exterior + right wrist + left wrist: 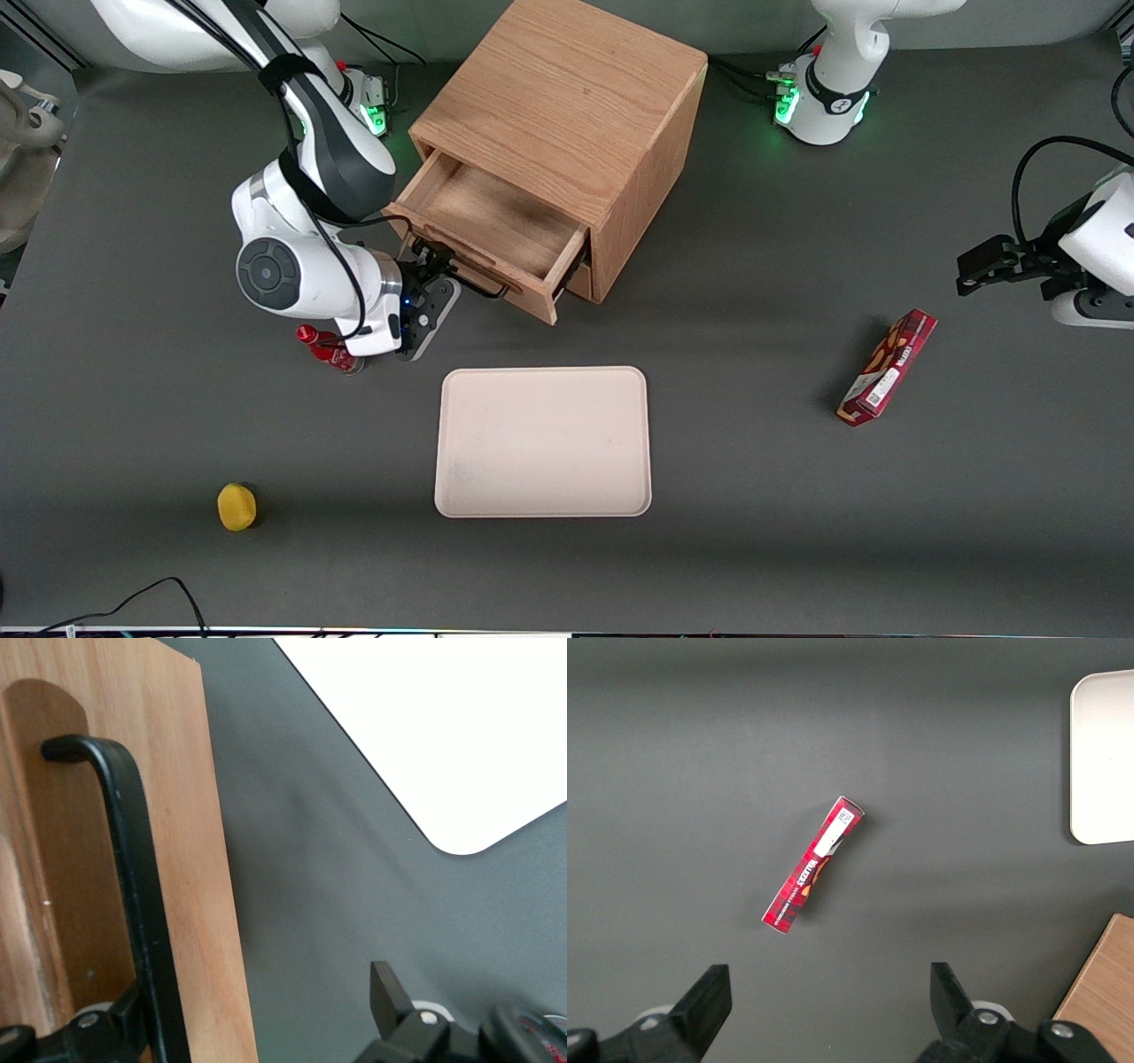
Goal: Open upper drawer
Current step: 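Pull the upper drawer outward from the cabinet with the right gripper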
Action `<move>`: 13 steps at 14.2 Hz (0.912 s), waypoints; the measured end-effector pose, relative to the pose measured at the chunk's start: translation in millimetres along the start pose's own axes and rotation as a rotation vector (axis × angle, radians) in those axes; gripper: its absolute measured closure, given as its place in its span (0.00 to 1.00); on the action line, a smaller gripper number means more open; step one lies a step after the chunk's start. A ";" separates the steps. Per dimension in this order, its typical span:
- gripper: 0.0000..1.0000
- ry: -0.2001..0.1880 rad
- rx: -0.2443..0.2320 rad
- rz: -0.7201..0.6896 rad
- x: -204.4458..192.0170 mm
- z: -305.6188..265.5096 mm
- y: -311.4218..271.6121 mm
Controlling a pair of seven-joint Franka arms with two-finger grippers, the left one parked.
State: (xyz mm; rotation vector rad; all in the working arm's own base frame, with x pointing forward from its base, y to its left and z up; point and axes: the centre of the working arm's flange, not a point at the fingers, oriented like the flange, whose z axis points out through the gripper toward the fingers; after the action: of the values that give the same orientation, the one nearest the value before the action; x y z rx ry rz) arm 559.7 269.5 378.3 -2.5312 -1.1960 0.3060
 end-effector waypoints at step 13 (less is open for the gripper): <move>0.00 -0.004 -0.028 0.006 1.4 -24.7 44.6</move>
State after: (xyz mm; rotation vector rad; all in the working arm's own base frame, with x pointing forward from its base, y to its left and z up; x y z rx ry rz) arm 600.2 239.1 384.3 -2.5598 -1.2026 0.2984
